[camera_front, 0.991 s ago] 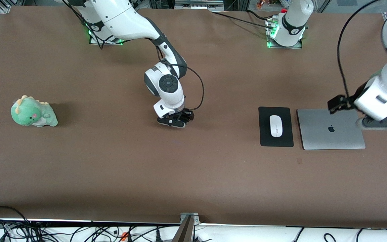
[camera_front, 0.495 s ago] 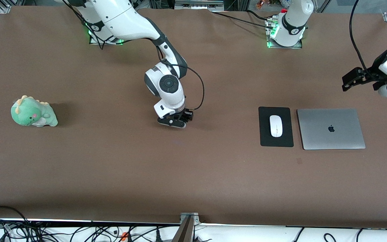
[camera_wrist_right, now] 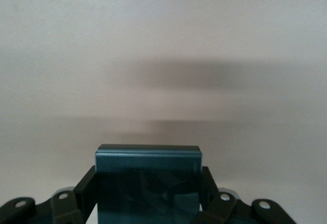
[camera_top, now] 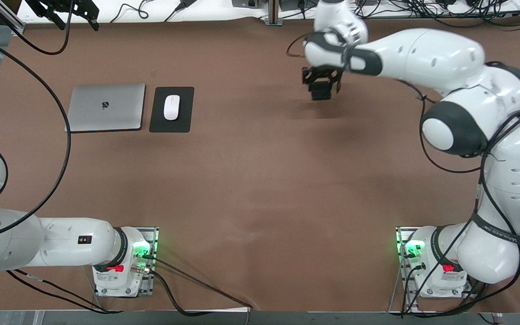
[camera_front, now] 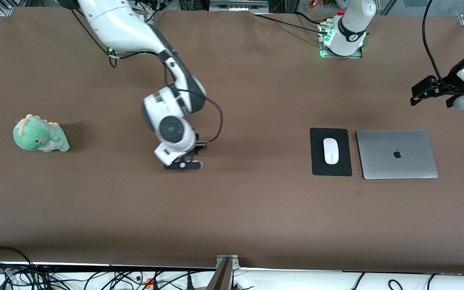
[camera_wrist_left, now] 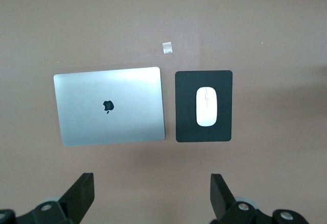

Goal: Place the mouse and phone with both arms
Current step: 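Carry the black phone with the right gripper toward the green plush toy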

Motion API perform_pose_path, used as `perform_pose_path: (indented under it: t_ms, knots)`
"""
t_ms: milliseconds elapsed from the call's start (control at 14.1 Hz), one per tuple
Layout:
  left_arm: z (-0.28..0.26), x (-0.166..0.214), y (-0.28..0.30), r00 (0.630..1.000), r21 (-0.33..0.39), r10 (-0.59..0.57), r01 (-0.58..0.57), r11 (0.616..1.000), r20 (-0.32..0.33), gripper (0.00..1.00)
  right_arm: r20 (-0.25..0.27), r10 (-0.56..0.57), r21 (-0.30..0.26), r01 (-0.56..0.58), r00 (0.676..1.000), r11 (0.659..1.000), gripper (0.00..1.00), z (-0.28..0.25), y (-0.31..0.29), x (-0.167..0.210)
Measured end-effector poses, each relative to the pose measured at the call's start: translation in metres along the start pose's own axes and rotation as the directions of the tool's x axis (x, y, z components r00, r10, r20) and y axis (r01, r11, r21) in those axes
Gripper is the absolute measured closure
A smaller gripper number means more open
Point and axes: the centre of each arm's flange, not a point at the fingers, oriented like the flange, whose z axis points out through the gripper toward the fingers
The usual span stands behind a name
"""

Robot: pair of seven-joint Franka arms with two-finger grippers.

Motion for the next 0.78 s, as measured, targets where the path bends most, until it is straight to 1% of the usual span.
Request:
perform_pose_path:
  t_ms: [142,212,495,637,778]
  knots:
    - [0.0,0.0,0.0,1.0,0.0,0.003,-0.003,1.0,0.0,0.0,0.018,-0.062,0.019,0.062,0.998,0.998,0.19,-0.019,0.057,0.015]
    - [0.0,0.0,0.0,1.0,0.0,0.005,-0.005,1.0,0.0,0.0,0.032,-0.072,0.022,0.071,0.997,0.997,0.19,-0.021,0.083,0.02]
    - [0.001,-0.001,0.001,1.0,0.0,0.009,-0.009,1.0,0.012,0.0,0.062,-0.061,0.028,0.06,0.996,0.998,0.19,-0.007,0.182,0.034]
    - [0.001,-0.001,0.001,1.0,0.0,0.01,-0.01,1.0,0.013,0.0,0.053,-0.054,0.04,0.052,0.997,0.998,0.19,0.011,0.234,0.033]
    - [0.001,-0.002,0.001,1.0,-0.001,0.01,-0.01,1.0,0.015,0.0,0.004,-0.047,0.04,0.047,0.999,0.998,0.19,0.035,0.274,0.025]
